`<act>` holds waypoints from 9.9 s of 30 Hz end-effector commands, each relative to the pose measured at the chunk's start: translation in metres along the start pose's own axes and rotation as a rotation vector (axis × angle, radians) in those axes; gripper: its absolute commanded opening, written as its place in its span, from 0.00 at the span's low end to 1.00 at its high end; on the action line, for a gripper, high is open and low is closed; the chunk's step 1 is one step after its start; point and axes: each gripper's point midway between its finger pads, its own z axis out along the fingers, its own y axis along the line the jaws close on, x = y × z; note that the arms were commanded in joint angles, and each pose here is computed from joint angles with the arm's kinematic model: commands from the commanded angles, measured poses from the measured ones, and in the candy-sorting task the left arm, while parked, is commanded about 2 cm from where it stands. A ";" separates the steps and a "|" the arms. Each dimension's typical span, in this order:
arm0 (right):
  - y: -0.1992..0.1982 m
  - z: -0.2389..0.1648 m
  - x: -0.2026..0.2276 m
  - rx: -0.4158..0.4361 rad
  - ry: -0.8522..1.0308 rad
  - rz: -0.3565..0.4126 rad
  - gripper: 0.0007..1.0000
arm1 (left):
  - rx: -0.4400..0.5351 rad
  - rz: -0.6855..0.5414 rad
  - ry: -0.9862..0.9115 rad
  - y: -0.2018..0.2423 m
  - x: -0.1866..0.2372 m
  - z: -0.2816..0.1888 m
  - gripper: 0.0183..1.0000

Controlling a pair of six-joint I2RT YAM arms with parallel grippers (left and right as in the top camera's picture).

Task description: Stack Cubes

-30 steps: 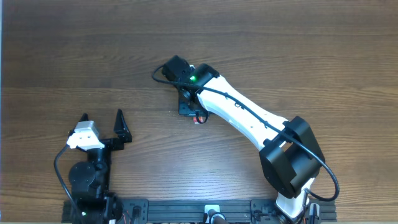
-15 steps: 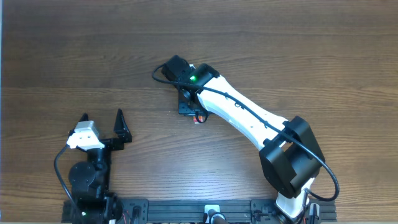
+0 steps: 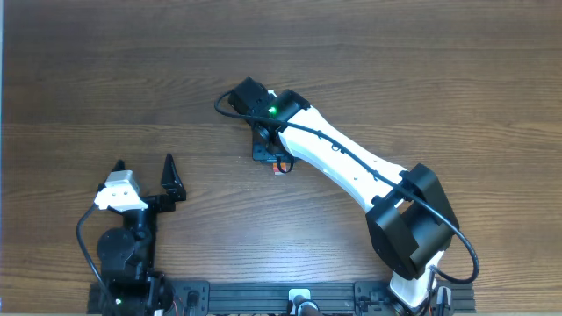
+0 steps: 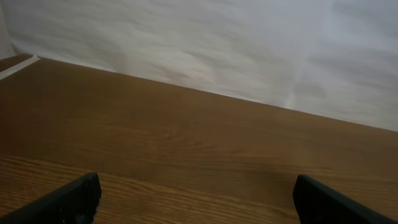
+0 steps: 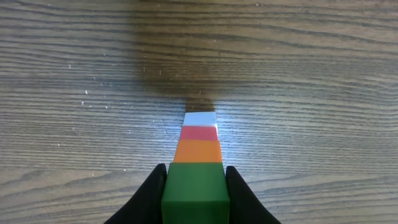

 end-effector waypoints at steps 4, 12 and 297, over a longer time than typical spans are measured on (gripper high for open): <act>-0.006 0.001 -0.003 0.016 -0.014 0.020 0.01 | -0.003 0.011 0.000 0.001 0.002 0.000 1.00; -0.006 0.003 -0.002 0.021 -0.010 0.020 0.01 | -0.003 0.011 0.000 0.001 0.002 0.000 1.00; -0.274 -0.133 0.023 0.028 -1.278 0.186 0.99 | -0.003 0.011 0.000 0.001 0.002 0.000 1.00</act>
